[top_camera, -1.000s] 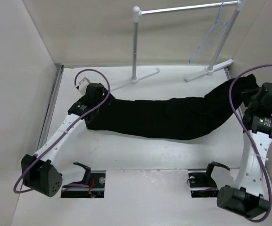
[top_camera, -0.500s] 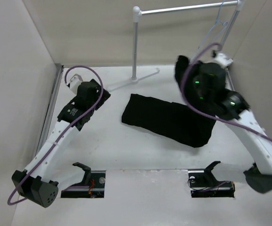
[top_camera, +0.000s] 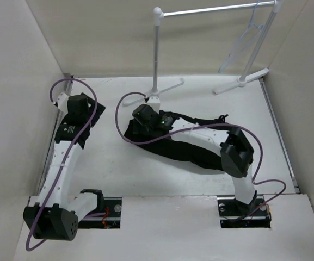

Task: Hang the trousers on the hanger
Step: Fold the trousers at the center of the board.

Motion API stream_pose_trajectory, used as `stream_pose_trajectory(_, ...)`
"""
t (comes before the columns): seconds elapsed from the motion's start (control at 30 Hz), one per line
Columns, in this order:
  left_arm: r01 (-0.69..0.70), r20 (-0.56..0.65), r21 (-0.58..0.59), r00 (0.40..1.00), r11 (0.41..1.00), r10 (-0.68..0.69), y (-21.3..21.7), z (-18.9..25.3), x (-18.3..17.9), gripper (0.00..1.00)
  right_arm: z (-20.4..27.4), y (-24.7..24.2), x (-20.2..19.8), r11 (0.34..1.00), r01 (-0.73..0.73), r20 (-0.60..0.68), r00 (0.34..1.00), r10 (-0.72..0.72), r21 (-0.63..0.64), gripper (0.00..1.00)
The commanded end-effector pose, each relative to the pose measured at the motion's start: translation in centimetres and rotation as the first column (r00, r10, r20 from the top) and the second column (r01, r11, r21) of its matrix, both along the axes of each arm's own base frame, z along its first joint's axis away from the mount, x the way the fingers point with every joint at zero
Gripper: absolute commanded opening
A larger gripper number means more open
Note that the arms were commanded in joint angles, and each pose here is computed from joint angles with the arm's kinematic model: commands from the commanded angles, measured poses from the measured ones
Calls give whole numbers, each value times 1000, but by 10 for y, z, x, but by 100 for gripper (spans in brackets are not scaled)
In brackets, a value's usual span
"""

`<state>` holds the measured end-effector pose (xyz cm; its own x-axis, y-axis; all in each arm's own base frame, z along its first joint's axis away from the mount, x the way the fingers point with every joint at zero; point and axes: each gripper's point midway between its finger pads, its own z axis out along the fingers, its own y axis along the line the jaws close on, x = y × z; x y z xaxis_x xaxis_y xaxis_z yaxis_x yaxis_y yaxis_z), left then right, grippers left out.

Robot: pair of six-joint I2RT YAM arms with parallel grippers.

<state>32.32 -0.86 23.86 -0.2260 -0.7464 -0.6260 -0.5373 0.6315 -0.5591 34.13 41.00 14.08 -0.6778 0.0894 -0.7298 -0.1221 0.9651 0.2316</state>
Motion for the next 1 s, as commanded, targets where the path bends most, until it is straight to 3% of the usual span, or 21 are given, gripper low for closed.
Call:
stream_pose_trajectory(0.0, 87, 20, -20, 996, 996, -87, -19, -6, 20, 75, 116, -25, 8, 966, 22, 132, 990, -58, 259, 83)
stream_pose_trajectory(0.13, 232, -1, -30, 973, 972, -232, -75, -22, 47, 75, 128, -111, 7, 948, 93, 143, 980, -142, 305, 72)
stream_pose_trajectory(0.23, 365, -19, -32, 930, 930, -366, -138, -35, 72, 75, 100, -187, 0, 933, 197, 113, 964, -240, 302, 34)
stream_pose_trajectory(0.27, 411, -24, -33, 911, 911, -412, -162, -41, 81, 75, 83, -210, -3, 927, 230, 85, 960, -266, 297, 25)
stream_pose_trajectory(0.37, 549, -46, -22, 834, 836, -549, -234, -68, 105, 75, 39, -260, -10, 901, 311, -14, 947, -322, 301, 21)
stream_pose_trajectory(0.47, 614, -89, -22, 785, 789, -613, -273, -103, 124, 74, 4, -299, -5, 864, 394, -81, 918, -389, 315, 23)
stream_pose_trajectory(0.57, 565, -168, 22, 815, 825, -554, -260, -154, 139, 74, -25, -331, 13, 818, 478, -146, 878, -456, 320, 23)
stream_pose_trajectory(0.73, 414, -308, 141, 881, 899, -358, -176, -205, 119, 73, -59, -343, 55, 773, 547, -239, 837, -493, 322, 20)
stream_pose_trajectory(0.97, 186, -355, 249, 931, 950, -89, -50, -206, 46, 73, -66, -242, 86, 832, 400, -303, 906, -296, 383, 22)
